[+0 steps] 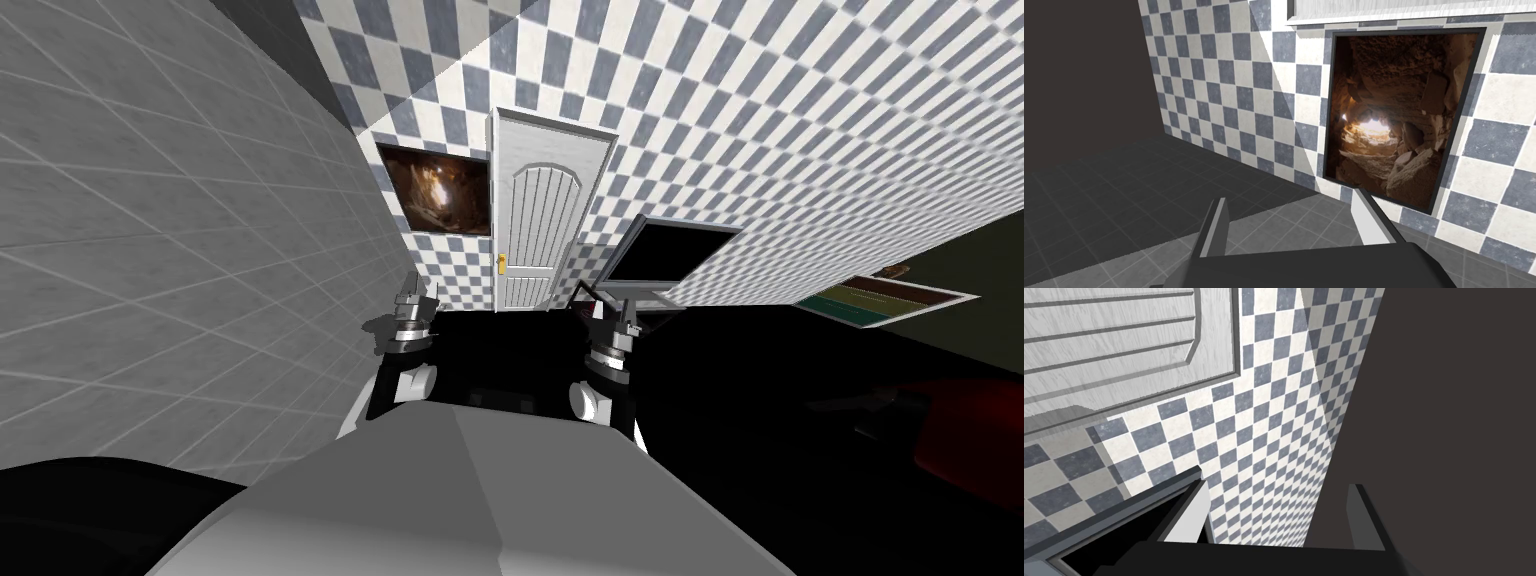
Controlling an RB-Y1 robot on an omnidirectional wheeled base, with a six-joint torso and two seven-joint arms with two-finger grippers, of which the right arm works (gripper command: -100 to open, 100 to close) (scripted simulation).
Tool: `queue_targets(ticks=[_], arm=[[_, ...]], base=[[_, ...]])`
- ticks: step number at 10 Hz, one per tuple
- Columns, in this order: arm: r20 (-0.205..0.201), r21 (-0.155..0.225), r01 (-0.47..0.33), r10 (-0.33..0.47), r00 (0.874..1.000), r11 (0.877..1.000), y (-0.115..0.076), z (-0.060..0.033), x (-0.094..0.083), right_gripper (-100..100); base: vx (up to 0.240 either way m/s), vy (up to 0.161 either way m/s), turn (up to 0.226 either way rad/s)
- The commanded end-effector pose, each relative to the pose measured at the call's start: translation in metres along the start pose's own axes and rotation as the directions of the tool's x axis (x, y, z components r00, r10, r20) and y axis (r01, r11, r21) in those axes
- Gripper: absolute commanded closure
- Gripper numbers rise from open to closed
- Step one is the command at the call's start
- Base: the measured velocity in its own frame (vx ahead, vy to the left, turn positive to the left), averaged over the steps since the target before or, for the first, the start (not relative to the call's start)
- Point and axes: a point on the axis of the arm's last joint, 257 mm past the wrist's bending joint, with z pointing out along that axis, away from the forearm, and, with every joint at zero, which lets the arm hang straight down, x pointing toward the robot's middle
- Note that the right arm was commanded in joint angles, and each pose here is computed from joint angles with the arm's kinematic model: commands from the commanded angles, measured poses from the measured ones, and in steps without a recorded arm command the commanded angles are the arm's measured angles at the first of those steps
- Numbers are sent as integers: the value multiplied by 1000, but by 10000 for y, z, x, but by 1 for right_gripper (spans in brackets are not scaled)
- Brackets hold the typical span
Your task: Pull the door open
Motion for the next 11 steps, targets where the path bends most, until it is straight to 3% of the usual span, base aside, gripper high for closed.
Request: queue_targets(ticks=[1, 11], arm=[[-1, 2, -2, 2, 1000, 1000, -9, -1, -1, -100], [-8, 13, -16, 16, 1000, 1000, -69, -6, -6, -100]], base=[[142, -42, 40], [191, 98, 12]])
